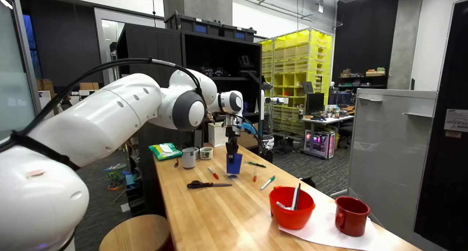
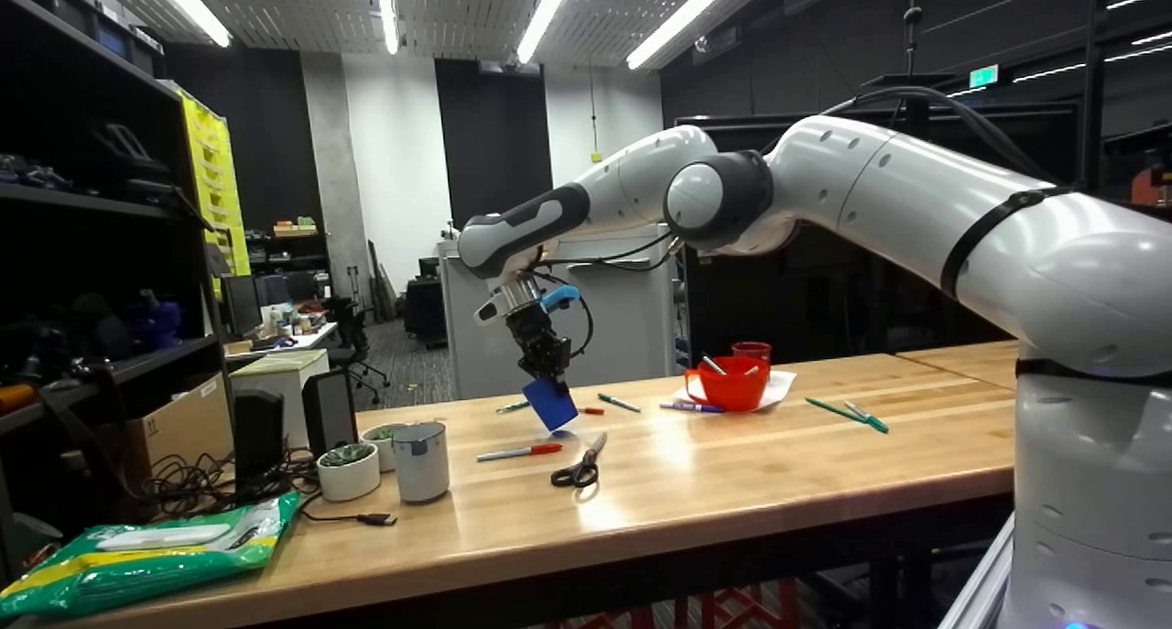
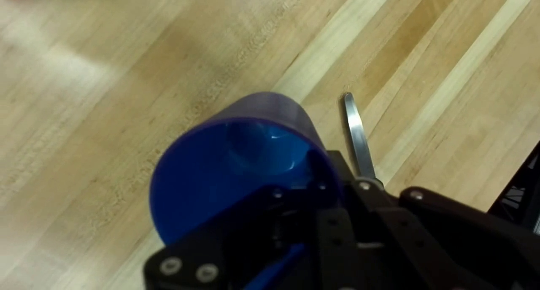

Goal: Put the cup upright

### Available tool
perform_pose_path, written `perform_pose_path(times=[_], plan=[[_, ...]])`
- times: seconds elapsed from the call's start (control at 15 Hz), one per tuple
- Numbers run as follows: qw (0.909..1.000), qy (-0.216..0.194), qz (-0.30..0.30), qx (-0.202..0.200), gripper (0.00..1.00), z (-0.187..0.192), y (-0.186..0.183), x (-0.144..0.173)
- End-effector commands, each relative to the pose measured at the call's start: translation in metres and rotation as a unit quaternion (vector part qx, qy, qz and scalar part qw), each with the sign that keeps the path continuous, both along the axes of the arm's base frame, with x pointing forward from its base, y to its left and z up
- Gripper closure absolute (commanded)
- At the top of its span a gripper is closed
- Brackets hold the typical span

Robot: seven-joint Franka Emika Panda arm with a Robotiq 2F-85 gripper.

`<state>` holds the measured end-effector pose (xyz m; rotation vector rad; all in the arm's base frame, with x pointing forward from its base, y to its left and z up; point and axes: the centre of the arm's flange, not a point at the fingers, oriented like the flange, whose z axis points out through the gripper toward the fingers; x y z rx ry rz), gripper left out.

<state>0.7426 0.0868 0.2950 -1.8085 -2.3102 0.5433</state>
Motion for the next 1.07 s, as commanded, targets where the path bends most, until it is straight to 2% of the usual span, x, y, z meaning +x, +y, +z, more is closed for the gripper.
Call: perform_pose_path(times=[0.0,0.4,0.87,0.93,1.0], plan=[[0.9995,-0.031,0.001,0.003,0.99,0.01,0.007,-0.006],[0.9899,-0.137,-0.027,0.022,0.99,0.009,0.014,-0.002],[0.978,-0.19,-0.065,0.057,0.99,-0.004,0.014,0.001],[0.9771,-0.193,-0.067,0.058,0.71,-0.004,0.013,0.001],[0.9766,-0.195,-0.068,0.06,0.71,-0.003,0.012,0.0]])
